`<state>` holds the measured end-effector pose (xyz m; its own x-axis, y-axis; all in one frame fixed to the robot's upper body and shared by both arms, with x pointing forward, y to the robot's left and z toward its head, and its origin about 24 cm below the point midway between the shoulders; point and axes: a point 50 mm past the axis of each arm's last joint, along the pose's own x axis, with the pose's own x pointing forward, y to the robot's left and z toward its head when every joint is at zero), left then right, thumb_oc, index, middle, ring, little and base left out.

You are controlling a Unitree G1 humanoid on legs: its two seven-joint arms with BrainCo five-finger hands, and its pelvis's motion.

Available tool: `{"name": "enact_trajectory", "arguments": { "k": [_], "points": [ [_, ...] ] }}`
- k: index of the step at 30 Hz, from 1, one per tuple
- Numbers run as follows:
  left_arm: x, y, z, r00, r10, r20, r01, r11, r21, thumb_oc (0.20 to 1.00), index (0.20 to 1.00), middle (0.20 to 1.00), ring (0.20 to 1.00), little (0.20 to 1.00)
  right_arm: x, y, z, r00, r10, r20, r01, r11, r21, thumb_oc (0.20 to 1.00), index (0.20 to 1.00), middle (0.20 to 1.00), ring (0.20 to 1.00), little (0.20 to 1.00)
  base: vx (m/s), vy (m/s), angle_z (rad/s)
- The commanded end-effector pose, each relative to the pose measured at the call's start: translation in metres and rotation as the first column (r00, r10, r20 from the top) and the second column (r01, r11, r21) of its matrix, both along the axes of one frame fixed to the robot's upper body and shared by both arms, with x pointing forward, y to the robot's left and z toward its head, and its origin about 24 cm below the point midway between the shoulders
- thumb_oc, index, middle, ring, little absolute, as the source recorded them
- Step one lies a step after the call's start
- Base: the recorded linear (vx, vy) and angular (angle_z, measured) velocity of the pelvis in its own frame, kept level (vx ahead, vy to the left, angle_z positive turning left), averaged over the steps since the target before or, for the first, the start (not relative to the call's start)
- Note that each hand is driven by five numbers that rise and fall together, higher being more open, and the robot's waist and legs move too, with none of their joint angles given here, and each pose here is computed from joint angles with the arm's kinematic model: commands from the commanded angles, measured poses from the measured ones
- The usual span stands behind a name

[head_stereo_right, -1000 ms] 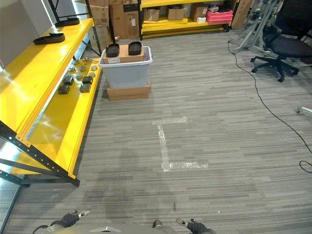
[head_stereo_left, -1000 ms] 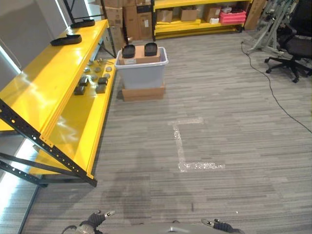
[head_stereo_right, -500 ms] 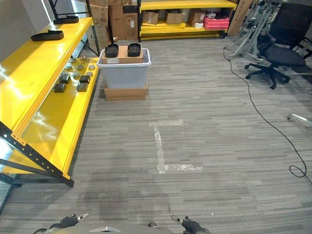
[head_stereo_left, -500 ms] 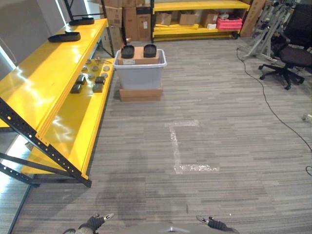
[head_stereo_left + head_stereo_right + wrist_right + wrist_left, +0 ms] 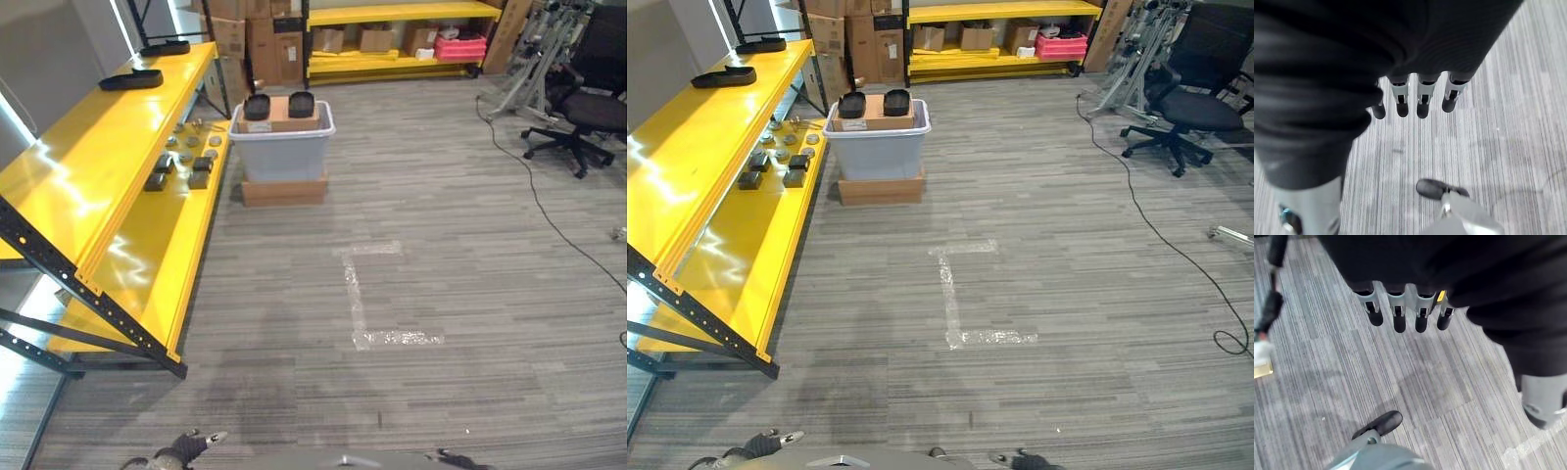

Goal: Move parts from the plastic box to the shelf.

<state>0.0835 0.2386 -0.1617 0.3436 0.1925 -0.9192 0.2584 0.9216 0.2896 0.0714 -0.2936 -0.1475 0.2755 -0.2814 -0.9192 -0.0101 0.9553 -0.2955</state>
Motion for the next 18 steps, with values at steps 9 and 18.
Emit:
{"name": "enact_trajectory", "arguments": {
  "k": [9,18],
  "points": [
    [0.031,0.008,0.009,0.994,0.061,0.087,-0.062,0.998,0.010,1.000,1.000,1.000,1.000,1.000,0.022,0.009,0.000,0.995,-0.075,0.070,0.073,0.997,0.027,1.000,1.000,1.000,1.000,1.000,-0.01,0.047,-0.06],
    [0.029,0.006,0.007,0.996,0.059,0.064,-0.060,0.998,0.012,1.000,1.000,1.000,1.000,1.000,0.047,0.027,0.001,0.986,-0.058,0.155,0.046,0.996,0.076,1.000,1.000,1.000,1.000,1.000,0.08,0.003,-0.31]
  ]
}}
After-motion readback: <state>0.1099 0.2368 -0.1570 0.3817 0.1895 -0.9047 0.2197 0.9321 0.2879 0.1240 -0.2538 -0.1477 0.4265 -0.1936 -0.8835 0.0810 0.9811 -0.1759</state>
